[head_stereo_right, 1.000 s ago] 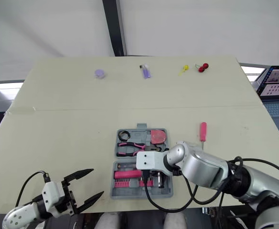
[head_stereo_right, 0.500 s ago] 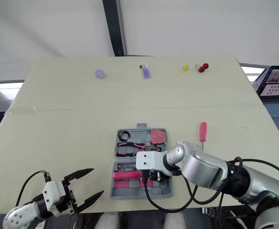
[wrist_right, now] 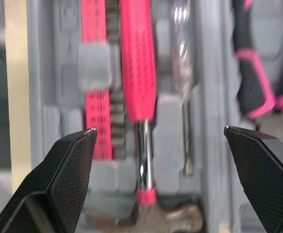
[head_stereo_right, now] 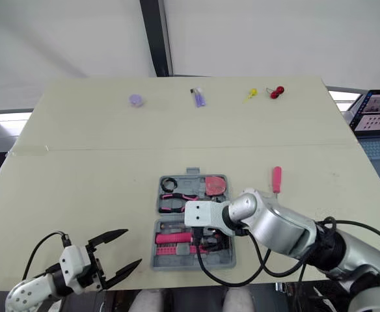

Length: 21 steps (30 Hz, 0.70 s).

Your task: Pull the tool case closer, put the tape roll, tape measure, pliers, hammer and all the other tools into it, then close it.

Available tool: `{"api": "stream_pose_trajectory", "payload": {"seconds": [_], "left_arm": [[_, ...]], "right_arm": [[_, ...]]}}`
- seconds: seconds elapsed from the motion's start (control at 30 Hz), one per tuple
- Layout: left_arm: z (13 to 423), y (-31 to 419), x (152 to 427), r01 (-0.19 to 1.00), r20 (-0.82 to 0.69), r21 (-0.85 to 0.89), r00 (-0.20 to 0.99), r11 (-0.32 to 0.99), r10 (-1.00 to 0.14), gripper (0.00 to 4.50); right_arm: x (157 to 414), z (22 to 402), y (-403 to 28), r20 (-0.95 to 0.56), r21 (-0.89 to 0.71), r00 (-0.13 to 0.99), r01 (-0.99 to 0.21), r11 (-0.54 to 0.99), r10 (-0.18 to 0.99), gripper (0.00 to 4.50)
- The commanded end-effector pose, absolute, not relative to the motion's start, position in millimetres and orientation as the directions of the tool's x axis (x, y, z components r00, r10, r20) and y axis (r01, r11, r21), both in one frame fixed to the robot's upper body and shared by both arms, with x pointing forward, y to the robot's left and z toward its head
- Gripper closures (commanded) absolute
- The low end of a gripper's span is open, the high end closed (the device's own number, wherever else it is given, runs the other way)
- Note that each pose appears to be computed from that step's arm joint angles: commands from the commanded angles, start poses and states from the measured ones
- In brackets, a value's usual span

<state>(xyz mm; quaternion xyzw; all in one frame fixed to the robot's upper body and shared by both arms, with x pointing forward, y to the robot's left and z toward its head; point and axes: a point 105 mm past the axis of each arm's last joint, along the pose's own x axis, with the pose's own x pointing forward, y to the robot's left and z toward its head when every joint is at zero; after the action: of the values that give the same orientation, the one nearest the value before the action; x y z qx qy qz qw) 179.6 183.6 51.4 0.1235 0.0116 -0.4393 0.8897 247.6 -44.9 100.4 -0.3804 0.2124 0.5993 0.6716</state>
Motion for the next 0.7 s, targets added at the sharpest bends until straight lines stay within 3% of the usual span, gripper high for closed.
{"api": "stream_pose_trajectory", "payload": {"seconds": [0.03,0.27,0.7], "left_arm": [[56,180,180,0.788,-0.11,0.227,0.605,0.573,-0.788,0.0],[56,177,182,0.799,-0.101,0.224,0.588,0.558,-0.802,0.0],[56,177,184,0.8,-0.106,0.237,0.585,0.551,-0.804,0.0]], "right_arm": [[251,119,-36,-0.616,-0.3,0.187,-0.954,-0.008,0.765,0.94],[246,94,-40,-0.5,-0.176,0.104,-0.984,0.017,0.86,4.45],[250,48,-57,-0.504,-0.078,0.12,-0.993,0.093,0.856,4.45]]}}
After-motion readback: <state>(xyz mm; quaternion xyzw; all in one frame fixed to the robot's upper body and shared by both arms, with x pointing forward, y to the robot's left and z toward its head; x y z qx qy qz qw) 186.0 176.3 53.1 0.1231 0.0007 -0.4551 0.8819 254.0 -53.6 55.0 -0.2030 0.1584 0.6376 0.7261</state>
